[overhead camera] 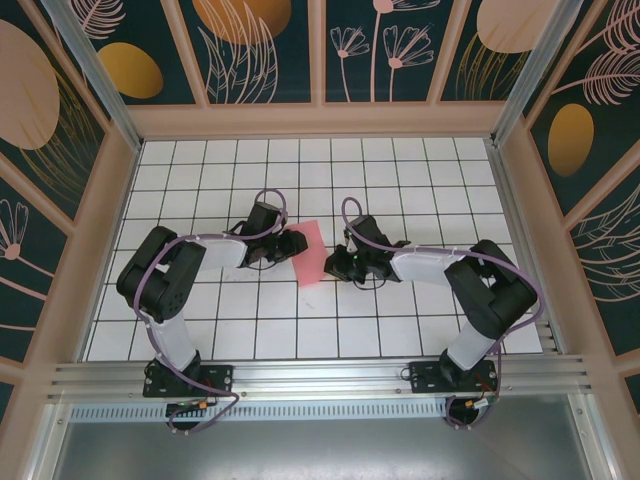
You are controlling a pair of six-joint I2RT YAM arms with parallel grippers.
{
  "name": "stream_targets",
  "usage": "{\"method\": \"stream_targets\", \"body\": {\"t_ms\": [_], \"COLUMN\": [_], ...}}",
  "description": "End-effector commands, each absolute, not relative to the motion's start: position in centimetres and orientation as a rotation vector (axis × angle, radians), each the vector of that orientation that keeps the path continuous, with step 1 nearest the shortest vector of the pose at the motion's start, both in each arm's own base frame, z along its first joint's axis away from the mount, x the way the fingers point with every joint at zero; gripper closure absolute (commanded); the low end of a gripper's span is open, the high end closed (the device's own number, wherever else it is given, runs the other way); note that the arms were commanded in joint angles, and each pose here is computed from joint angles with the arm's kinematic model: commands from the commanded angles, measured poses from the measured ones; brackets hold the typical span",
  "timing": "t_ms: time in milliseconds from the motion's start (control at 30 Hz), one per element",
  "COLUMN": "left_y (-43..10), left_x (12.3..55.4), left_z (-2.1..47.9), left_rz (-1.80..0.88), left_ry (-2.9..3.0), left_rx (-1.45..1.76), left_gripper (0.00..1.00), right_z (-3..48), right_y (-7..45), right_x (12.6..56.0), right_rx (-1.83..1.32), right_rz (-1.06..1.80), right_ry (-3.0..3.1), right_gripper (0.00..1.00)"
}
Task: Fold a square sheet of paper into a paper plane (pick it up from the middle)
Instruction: Move the paper to the center of the table, then third fold the triangle at the center of the table.
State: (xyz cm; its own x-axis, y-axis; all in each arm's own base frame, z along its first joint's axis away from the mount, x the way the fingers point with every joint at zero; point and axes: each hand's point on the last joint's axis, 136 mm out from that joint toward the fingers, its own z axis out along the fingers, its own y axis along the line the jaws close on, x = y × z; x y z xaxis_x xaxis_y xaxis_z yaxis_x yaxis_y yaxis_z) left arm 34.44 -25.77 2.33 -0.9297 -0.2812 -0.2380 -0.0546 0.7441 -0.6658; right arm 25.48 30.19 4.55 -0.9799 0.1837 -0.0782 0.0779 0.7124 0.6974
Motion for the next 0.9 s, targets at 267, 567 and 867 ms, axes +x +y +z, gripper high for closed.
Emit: {"method": "stream_targets", "body": {"t_ms": [267, 567, 867], "left_y": [-25.8, -26.3, -24.2], "left_x": [34.2, 34.9, 36.1], "left_z": [1.7, 5.0, 5.2], "left_rz": [-0.961, -1.009, -0.876], "left_ry": [2.65, 2.579, 2.552], "left_rx": [-0.234, -0.21, -0.271], "left_gripper": [0.66, 0.64, 0.64], "right_z": [7.0, 5.1, 4.7], "right_y": [33.4, 34.5, 35.0], "right_x": [27.7, 28.6, 29.1], "right_rx": [0.119, 0.096, 0.061], "right_rz": [1.279, 1.239, 1.218], "right_ry": [2.675, 2.71, 2.709], "right_gripper": [0.92, 0.92, 0.91]}}
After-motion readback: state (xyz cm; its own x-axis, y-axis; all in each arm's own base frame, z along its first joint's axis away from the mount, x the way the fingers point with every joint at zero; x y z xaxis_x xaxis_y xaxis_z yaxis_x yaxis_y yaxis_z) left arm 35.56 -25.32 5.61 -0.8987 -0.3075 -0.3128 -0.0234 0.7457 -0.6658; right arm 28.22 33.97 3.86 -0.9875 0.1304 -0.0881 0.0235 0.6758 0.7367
